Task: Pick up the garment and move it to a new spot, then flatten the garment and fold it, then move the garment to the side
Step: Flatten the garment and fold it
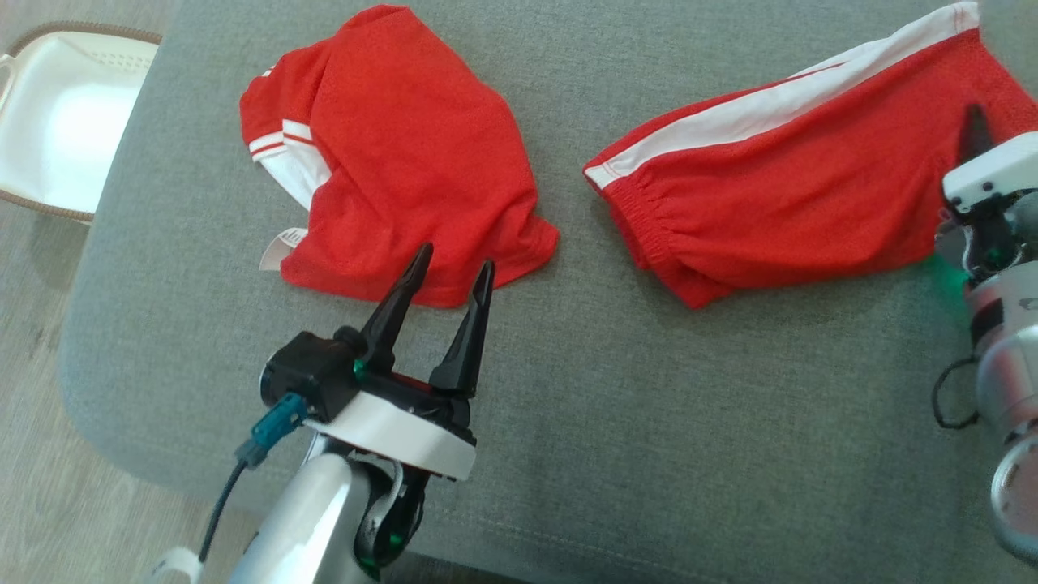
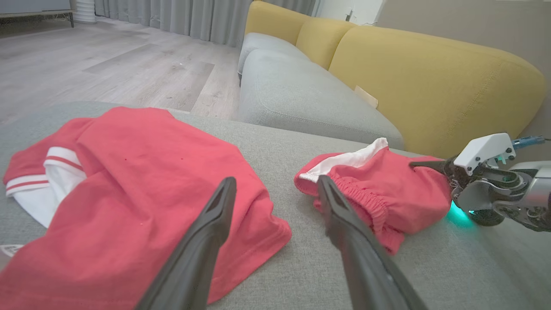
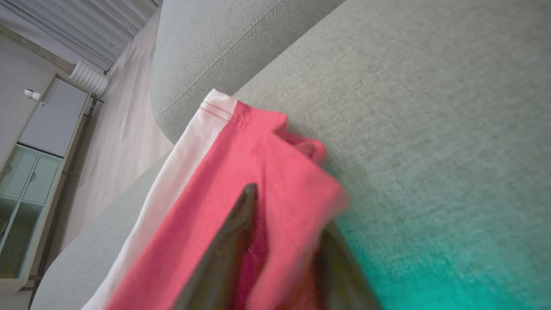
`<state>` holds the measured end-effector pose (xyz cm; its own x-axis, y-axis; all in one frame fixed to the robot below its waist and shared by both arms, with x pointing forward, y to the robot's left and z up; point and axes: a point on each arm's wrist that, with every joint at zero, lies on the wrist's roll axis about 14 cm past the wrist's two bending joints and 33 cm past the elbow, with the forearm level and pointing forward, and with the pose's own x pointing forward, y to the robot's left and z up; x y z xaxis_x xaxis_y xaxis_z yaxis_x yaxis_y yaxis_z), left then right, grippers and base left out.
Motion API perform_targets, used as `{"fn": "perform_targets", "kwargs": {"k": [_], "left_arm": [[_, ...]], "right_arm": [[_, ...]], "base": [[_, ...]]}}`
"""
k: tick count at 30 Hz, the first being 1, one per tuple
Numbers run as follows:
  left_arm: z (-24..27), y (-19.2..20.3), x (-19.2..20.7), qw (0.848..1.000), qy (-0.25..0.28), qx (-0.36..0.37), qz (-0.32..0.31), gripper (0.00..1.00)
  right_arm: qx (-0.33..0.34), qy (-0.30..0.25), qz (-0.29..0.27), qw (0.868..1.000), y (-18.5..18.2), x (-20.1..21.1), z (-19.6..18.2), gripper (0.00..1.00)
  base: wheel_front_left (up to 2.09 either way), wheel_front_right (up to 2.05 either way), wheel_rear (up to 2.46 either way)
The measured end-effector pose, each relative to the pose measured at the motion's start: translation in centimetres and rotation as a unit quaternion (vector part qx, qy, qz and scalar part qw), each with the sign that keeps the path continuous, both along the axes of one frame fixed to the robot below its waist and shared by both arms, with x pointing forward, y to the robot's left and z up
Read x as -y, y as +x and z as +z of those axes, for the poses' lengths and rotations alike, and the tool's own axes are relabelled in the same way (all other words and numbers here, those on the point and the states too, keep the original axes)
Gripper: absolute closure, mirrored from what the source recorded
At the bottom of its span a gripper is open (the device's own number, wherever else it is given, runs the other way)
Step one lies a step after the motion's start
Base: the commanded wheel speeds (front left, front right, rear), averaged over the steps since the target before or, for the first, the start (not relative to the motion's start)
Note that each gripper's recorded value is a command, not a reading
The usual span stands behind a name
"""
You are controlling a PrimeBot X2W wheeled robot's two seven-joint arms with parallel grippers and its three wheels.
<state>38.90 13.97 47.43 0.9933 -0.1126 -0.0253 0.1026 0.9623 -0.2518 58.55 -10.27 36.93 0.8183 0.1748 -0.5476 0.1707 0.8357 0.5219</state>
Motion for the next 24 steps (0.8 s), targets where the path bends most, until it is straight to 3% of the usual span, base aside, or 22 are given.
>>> {"fn": "perform_targets", "kwargs": {"k": [5, 13, 24], "left_arm": [[0.5, 0.2, 0.3, 1.000, -0.001, 0.008, -0.005, 0.00], [1.4, 0.3, 0.9, 1.000, -0.005, 0.023, -0.013, 0.00], [2.4, -1.0, 3.6, 0.998, -0.014, 0.038, -0.050, 0.00]], "right_arm": [[0.004, 0.001, -0.009, 1.000, -0.5, 0.2, 0.4, 1.00], [0.048, 0.009, -0.073, 0.996, -1.3, 2.3, 2.2, 1.00], [0.058, -0.015, -0.218, 0.974, -9.0, 11.6, 1.6, 1.00]], "base": [[0.00, 0.00, 0.00], [0.00, 0.00, 0.00], [0.00, 0.00, 0.00]]}}
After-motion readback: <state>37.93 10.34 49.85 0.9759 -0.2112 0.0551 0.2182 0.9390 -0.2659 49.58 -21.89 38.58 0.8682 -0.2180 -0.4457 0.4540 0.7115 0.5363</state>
